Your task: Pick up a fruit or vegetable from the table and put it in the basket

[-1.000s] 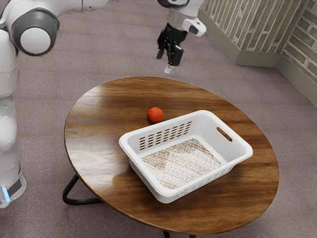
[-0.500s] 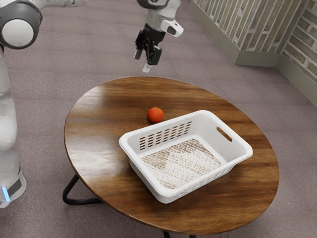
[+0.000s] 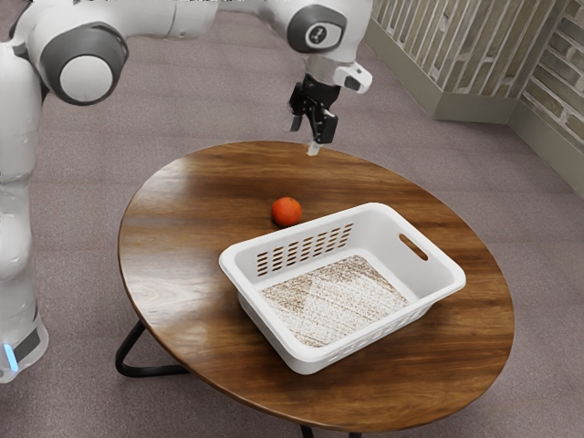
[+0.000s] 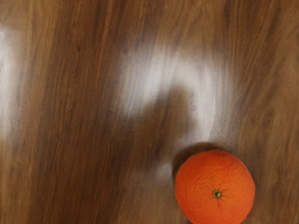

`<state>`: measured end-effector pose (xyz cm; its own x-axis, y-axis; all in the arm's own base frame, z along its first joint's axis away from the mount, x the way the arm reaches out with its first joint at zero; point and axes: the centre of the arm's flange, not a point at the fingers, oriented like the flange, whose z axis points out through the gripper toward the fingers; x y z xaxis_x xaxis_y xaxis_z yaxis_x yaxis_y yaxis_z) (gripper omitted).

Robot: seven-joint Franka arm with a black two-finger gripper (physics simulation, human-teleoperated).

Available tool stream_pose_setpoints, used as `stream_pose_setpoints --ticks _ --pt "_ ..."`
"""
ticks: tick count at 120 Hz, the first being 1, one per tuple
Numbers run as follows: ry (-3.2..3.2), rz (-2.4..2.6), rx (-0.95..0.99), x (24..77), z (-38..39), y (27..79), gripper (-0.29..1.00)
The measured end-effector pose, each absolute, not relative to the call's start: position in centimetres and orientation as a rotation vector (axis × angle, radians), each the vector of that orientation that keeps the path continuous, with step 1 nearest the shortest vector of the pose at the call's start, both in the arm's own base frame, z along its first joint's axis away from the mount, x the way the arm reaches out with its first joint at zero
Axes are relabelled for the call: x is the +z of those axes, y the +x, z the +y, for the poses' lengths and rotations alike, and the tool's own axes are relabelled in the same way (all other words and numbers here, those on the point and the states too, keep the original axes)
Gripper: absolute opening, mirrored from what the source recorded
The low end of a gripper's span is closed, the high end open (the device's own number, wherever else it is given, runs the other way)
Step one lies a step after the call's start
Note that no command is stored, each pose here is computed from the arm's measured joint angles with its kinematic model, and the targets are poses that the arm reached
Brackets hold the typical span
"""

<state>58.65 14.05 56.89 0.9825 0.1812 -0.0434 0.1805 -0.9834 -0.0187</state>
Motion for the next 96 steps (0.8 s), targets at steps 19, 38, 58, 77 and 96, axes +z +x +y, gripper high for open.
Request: stream_pose_setpoints --ticks 19,38,58,77,96 --pt "-3.112 -0.300 0.064 57.3 13.8 58.8 0.70" --pt "-3.118 -0.282 0.077 57.1 12.5 59.1 0.70" --pt "-3.127 -0.233 0.084 57.0 10.1 59.5 0.70" --pt "-3.125 -0.254 0.156 54.2 10.6 60.2 0.70" --pt "-3.130 -0.263 0.225 50.4 10.6 61.4 0.70"
